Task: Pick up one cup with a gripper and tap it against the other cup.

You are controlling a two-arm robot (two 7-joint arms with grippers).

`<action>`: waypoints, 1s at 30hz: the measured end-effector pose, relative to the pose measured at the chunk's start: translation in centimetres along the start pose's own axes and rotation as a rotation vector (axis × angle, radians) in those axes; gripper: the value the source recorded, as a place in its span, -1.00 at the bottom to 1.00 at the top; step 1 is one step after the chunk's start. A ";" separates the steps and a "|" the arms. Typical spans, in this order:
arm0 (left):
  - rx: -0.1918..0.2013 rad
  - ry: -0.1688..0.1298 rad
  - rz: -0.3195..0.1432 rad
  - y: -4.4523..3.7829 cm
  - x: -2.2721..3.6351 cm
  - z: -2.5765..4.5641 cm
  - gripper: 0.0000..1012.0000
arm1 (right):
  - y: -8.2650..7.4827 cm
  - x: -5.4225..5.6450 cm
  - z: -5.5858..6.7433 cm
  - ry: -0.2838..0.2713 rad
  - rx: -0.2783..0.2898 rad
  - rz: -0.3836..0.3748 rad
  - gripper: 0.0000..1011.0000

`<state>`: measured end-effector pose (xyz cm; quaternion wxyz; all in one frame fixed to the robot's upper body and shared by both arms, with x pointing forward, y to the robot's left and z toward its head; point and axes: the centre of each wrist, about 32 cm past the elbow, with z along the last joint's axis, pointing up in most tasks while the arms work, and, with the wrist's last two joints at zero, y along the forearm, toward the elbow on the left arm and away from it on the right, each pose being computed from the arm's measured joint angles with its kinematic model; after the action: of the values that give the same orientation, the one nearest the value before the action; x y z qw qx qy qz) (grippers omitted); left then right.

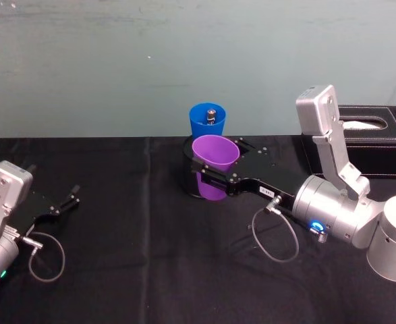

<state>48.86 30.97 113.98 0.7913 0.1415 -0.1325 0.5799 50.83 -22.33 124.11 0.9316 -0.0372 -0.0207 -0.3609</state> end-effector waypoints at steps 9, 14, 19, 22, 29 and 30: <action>0.000 0.000 0.000 0.00 0.00 0.00 0.98 | 0.4 0.2 0.3 0.038 -0.002 0.013 0.45; 0.000 0.000 0.000 0.00 0.00 0.00 0.98 | 1.3 0.8 0.0 0.081 -0.009 -0.005 0.45; 0.000 0.000 0.000 0.00 0.00 0.00 0.98 | 2.2 1.3 -0.5 0.100 -0.019 -0.025 0.45; 0.000 0.000 0.000 0.00 0.00 0.00 0.98 | 2.7 1.5 -0.8 0.103 -0.024 -0.037 0.45; 0.000 0.000 0.000 0.00 0.00 0.00 0.98 | 3.7 2.0 -1.1 0.070 -0.032 -0.066 0.45; 0.000 0.000 0.000 0.00 0.00 0.00 0.98 | 3.8 2.0 -1.1 0.066 -0.032 -0.068 0.45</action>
<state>48.86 30.97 113.98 0.7913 0.1415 -0.1325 0.5799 54.88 -21.02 122.90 0.9183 -0.0392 0.0146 -0.3936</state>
